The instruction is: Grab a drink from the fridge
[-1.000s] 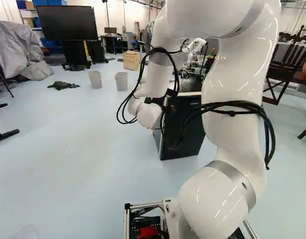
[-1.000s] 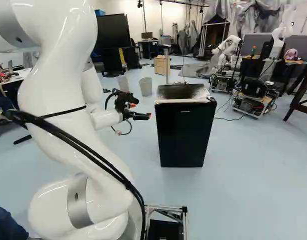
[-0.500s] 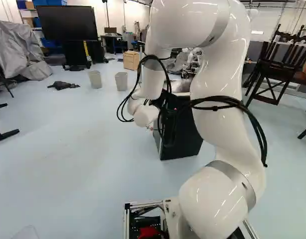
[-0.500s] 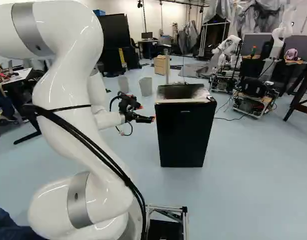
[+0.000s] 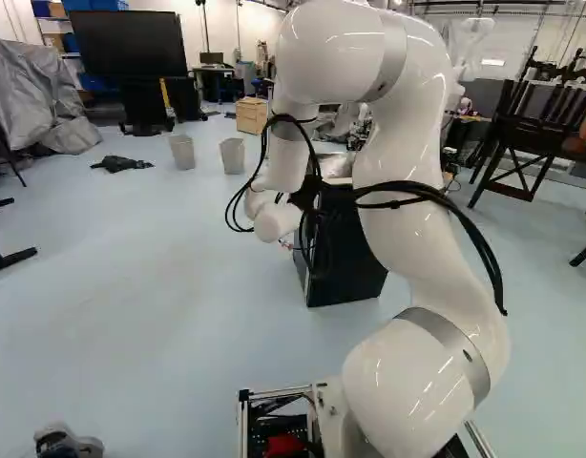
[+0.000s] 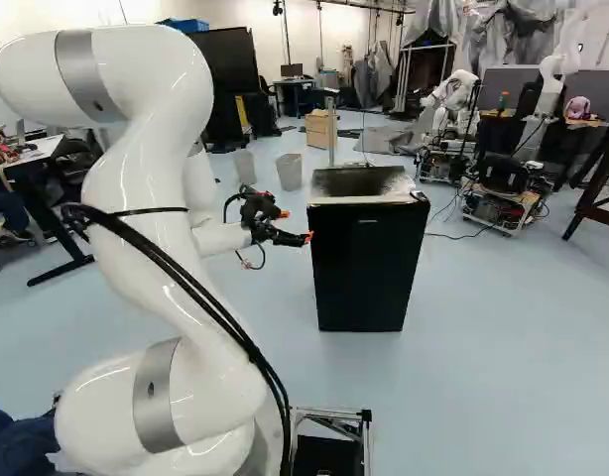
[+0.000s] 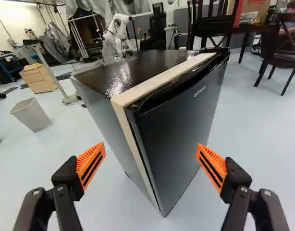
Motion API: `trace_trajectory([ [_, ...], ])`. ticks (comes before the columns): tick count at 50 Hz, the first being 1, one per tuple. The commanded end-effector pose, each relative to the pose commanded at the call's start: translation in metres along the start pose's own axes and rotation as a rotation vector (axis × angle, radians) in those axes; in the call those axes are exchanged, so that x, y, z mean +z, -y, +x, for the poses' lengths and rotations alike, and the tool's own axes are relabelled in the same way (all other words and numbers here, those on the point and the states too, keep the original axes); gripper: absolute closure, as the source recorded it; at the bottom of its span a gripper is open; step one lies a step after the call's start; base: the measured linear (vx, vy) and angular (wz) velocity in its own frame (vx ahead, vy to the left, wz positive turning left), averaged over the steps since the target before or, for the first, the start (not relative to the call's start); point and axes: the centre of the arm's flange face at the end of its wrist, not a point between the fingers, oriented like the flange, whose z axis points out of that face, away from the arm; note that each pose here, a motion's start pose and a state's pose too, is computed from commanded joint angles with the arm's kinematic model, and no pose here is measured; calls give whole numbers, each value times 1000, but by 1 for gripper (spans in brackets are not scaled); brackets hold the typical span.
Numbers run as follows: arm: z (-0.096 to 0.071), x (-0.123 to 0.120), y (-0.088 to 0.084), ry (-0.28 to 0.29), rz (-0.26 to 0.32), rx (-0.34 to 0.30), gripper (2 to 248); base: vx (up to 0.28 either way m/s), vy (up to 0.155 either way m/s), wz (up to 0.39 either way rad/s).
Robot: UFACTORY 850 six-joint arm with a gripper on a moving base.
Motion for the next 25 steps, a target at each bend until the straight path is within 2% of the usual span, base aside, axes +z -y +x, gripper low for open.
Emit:
trace_trajectory([
  [25, 5, 26, 4, -16, -35, 29, 3, 0, 0, 0],
])
